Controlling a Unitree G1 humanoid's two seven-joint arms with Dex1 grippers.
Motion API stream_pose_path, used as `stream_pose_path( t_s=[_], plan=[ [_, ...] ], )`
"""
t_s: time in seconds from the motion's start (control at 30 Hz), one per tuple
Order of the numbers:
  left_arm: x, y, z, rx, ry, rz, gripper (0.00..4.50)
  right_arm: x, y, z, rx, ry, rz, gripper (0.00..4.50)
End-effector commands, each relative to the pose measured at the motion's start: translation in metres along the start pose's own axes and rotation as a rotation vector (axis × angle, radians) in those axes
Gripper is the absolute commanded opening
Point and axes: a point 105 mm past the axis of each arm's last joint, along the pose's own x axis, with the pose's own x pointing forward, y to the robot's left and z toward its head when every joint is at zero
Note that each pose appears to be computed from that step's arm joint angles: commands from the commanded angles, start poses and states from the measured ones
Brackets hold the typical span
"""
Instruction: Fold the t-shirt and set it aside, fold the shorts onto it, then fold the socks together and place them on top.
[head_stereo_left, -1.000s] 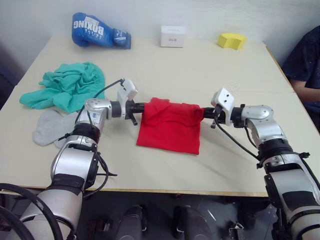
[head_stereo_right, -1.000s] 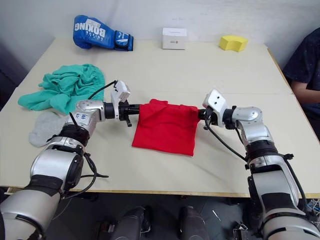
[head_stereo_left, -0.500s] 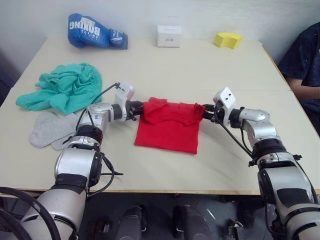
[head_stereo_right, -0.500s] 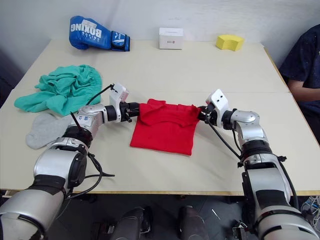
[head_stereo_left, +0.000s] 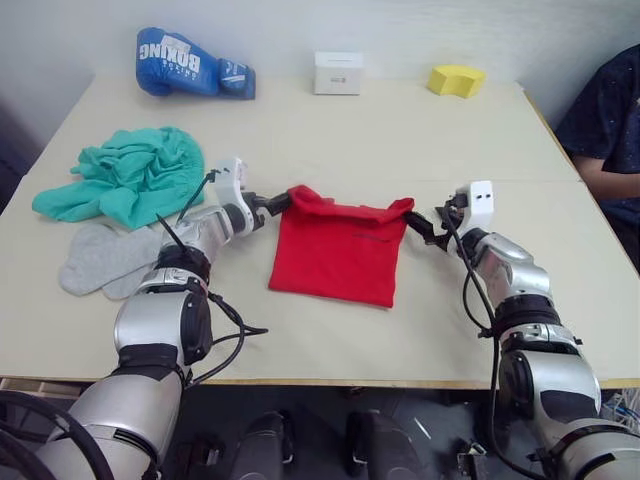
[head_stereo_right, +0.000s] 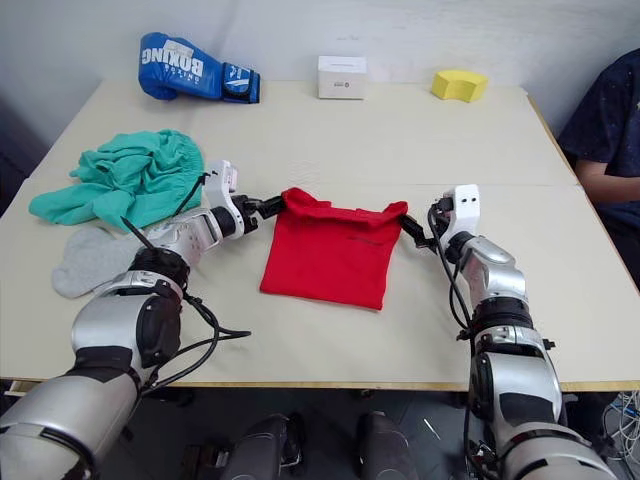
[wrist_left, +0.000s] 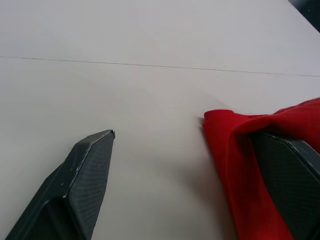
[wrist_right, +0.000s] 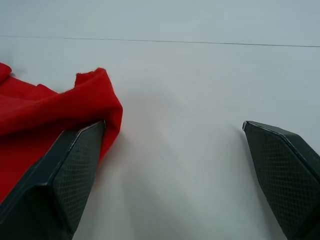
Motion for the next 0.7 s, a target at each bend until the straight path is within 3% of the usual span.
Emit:
stream_pose_path(
  t_s=[0.03,0.2,0.33,0.43,0.53,0.7],
  plan=[
    [-0.008,0.012,0.001,0.046,0.01,0.034,4.5,-0.016,-0.006,0.028,-0.005,-0.112,-0.01,4.49],
    [-0.021,0.017,-0.012,0.091,0.093,-0.042,4.5,-0.044,0.007,0.043,-0.075,-0.18,0.098,4.49],
    [-0.041,0.01,-0.01,0.339,0.078,-0.187,4.5,-0.071,0.051,0.043,-0.238,-0.204,0.34,4.49],
    [-0.061,0.005,-0.015,0.548,0.068,-0.26,4.5,-0.089,0.084,0.032,-0.35,-0.183,0.499,4.49],
    [-0.094,-0.002,-0.017,0.644,0.033,-0.356,4.5,-0.109,0.123,0.008,-0.493,-0.112,0.7,4.49],
    [-0.136,-0.033,-0.043,0.856,0.053,-0.603,4.5,-0.117,0.144,-0.023,-0.616,-0.032,0.784,4.49]
  ],
)
